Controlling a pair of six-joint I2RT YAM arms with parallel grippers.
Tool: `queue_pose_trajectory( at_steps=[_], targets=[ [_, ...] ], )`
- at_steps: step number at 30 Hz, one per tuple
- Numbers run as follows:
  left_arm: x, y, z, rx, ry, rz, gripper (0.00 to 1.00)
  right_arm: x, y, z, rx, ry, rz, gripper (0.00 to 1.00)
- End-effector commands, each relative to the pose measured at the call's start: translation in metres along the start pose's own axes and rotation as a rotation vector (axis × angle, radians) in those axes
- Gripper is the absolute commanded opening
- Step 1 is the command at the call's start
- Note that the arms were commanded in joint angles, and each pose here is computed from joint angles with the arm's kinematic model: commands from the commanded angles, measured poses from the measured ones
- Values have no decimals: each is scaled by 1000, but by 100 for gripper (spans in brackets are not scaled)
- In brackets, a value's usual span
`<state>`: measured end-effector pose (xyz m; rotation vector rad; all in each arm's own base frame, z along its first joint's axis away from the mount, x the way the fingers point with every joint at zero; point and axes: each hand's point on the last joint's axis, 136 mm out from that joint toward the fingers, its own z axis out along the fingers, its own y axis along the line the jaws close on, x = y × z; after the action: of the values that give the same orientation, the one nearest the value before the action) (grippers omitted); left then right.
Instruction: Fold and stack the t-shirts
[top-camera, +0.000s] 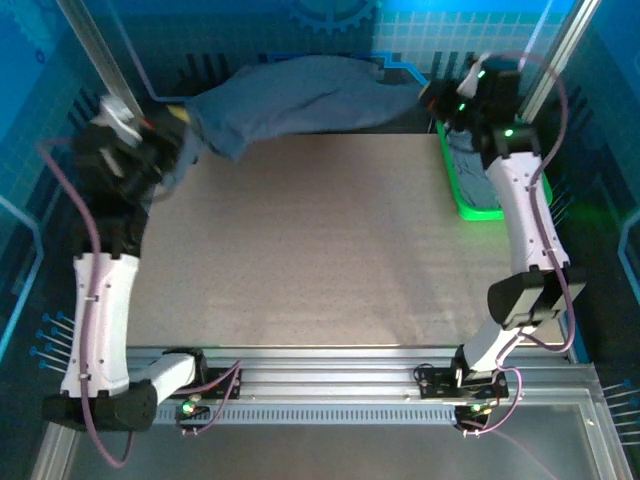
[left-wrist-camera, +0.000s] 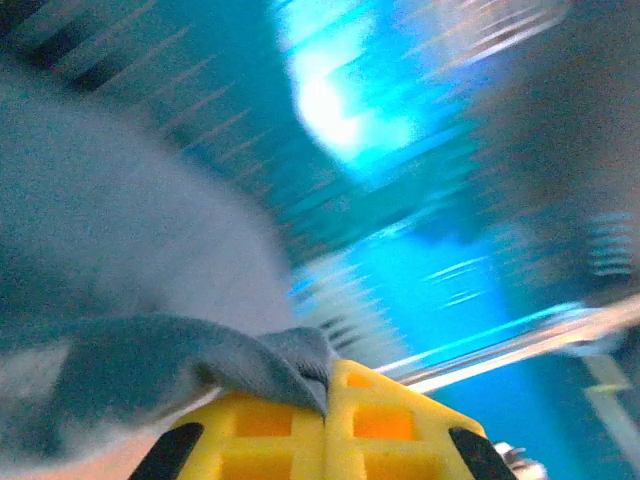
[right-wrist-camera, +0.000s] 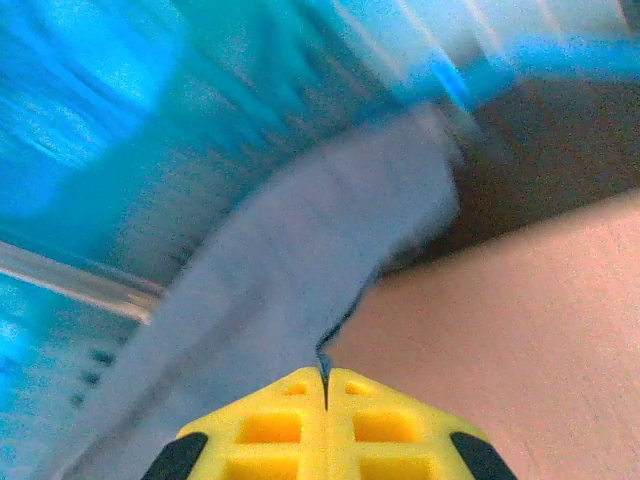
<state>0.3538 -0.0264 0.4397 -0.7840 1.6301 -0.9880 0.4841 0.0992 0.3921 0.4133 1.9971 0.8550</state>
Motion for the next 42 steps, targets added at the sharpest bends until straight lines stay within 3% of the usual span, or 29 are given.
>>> queue_pose_trajectory(
  at_steps=[1, 4, 8, 13, 20, 25, 31, 38, 39, 41, 42],
  targets=[
    [96, 136, -5, -318, 231, -102, 0, 98, -84, 17, 207, 175, 14, 0],
    [175, 207, -21, -463, 411, -142, 0, 156, -161, 11, 396, 244, 53, 0],
    [255, 280, -50, -670, 592, -192, 0, 210, -229, 5, 578, 387, 68, 0],
    [307, 307, -70, -762, 671, -262, 0, 240, -267, -25, 770, 497, 101, 0],
    [331, 300, -62, -789, 722, -220, 0, 247, -290, -76, 990, 493, 104, 0],
    [336, 294, -48, -783, 725, -226, 0, 251, -303, -83, 1038, 510, 120, 0],
    [329, 273, -34, -729, 701, -197, 0, 229, -305, -89, 1050, 455, 124, 0],
    [339, 275, -34, -733, 760, -194, 1, 238, -312, -92, 1066, 504, 172, 0],
    [338, 271, -34, -728, 768, -187, 13, 237, -312, -96, 1084, 498, 177, 2],
    [330, 255, -36, -717, 776, -156, 54, 230, -309, -109, 1117, 460, 171, 19],
    [325, 248, -39, -720, 775, -144, 67, 224, -305, -113, 1112, 430, 161, 25]
  ],
)
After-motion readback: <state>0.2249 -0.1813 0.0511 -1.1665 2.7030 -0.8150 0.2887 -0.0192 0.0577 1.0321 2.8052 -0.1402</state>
